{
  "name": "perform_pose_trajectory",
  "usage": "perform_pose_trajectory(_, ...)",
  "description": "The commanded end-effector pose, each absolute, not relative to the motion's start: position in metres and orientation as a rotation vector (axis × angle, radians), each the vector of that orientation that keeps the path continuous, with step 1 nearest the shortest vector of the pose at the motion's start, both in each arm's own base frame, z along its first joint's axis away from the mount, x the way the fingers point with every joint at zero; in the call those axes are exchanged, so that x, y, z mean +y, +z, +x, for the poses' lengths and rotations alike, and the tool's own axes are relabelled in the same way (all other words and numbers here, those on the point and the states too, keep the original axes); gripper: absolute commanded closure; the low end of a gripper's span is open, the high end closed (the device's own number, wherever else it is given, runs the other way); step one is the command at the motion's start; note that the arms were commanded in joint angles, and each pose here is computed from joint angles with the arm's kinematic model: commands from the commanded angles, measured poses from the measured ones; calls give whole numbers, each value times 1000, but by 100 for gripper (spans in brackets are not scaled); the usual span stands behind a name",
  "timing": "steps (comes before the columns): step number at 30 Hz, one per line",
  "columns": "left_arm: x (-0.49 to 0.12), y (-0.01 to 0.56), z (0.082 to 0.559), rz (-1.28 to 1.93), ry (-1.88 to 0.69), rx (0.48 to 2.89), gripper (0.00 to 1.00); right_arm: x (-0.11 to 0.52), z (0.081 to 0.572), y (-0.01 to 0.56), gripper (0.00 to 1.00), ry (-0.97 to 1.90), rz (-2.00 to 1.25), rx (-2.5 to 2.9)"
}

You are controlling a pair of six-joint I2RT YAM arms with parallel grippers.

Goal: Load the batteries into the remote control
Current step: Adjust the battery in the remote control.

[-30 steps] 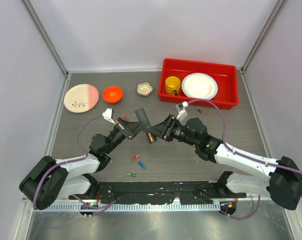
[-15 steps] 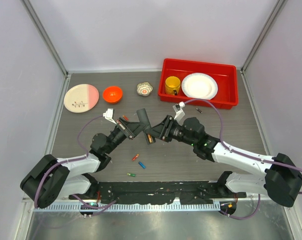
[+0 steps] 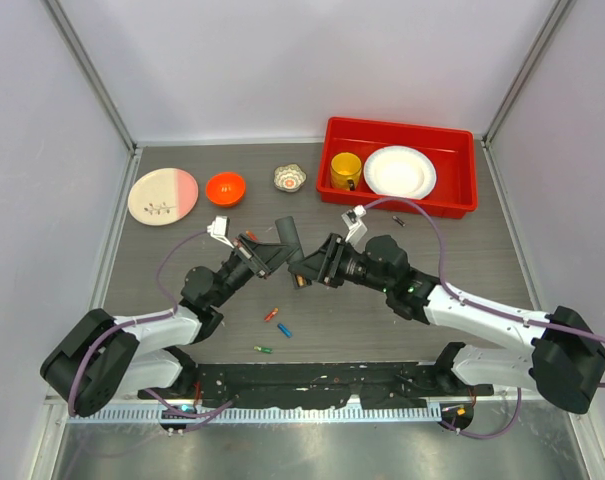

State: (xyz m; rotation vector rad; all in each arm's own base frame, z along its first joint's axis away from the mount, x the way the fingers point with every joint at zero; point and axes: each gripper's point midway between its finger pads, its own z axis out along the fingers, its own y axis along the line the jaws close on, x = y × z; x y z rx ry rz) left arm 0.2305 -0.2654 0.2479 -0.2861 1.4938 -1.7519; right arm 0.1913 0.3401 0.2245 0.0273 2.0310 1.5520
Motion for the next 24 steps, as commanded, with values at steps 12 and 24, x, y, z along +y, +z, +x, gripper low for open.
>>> perform_pose_trajectory(12,-250,324,208,-113,-1819,1135,100,326,183,263,39,1553,-30,1948)
perform_pose_trajectory(24,-250,323,204,-109,-1842,1141,100,315,186,251,56,1473,-76,1978)
